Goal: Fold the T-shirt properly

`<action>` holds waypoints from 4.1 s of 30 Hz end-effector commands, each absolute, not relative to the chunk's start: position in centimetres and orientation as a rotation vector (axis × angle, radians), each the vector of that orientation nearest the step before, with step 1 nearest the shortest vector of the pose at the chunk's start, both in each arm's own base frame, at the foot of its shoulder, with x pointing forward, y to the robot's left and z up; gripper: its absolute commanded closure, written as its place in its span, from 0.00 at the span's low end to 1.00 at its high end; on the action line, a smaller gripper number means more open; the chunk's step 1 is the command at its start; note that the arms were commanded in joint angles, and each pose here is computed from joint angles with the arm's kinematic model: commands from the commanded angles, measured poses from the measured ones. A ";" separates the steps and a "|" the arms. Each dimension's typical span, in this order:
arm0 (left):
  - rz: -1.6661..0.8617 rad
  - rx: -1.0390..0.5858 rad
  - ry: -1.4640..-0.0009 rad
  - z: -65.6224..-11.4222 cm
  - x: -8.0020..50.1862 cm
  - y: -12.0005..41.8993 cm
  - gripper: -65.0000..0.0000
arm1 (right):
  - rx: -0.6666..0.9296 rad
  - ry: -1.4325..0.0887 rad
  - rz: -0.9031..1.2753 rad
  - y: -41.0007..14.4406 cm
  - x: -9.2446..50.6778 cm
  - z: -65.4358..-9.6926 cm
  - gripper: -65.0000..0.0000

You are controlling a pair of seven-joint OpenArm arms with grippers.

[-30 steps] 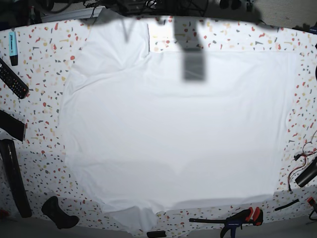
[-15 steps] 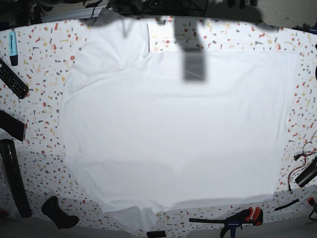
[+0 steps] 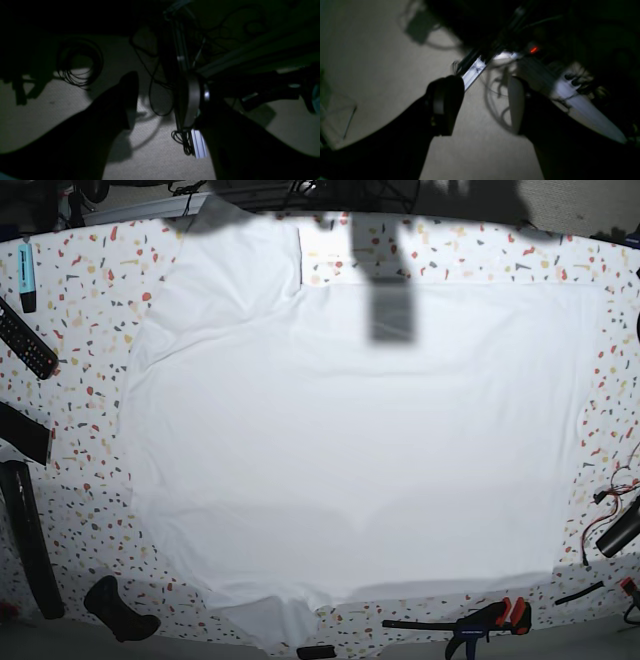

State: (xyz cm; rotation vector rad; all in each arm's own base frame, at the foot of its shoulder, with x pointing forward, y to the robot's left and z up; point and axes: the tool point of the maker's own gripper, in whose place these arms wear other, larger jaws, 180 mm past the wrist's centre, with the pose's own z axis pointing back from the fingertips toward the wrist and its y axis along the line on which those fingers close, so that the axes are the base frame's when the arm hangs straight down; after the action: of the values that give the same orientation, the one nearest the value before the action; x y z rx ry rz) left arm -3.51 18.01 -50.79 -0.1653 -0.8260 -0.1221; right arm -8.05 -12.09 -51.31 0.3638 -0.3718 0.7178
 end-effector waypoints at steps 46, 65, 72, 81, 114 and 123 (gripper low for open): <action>-0.283 -0.230 -1.174 -37.3 3.4 15.8 0.60 | -0.434 -0.858 1.611 -12.3 4.8 -40.2 0.50; -0.282 -0.230 -1.176 -37.3 3.4 15.8 0.60 | -0.712 -0.924 1.448 -15.0 7.6 -37.3 0.78; -0.284 -0.236 -1.212 -36.7 3.8 15.8 0.60 | -0.765 -0.957 1.397 -15.1 7.2 -36.2 1.00; -0.513 -0.137 -1.184 -38.2 6.2 16.2 0.60 | -0.668 -0.953 1.415 -13.2 5.1 -36.7 1.00; -1.192 0.510 -0.890 -35.4 16.2 24.6 0.60 | -0.663 -0.953 1.417 -13.1 4.9 -36.7 1.00; -1.245 0.492 -0.786 -39.9 14.3 26.6 0.60 | -0.664 -0.952 1.417 -13.1 4.9 -36.7 1.00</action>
State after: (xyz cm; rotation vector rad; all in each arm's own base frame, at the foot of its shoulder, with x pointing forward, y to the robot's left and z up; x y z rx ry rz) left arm 13.71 26.44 -40.78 0.4616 -0.7578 -1.2279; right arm 5.12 -13.48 -37.34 -0.6717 -0.9246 1.4149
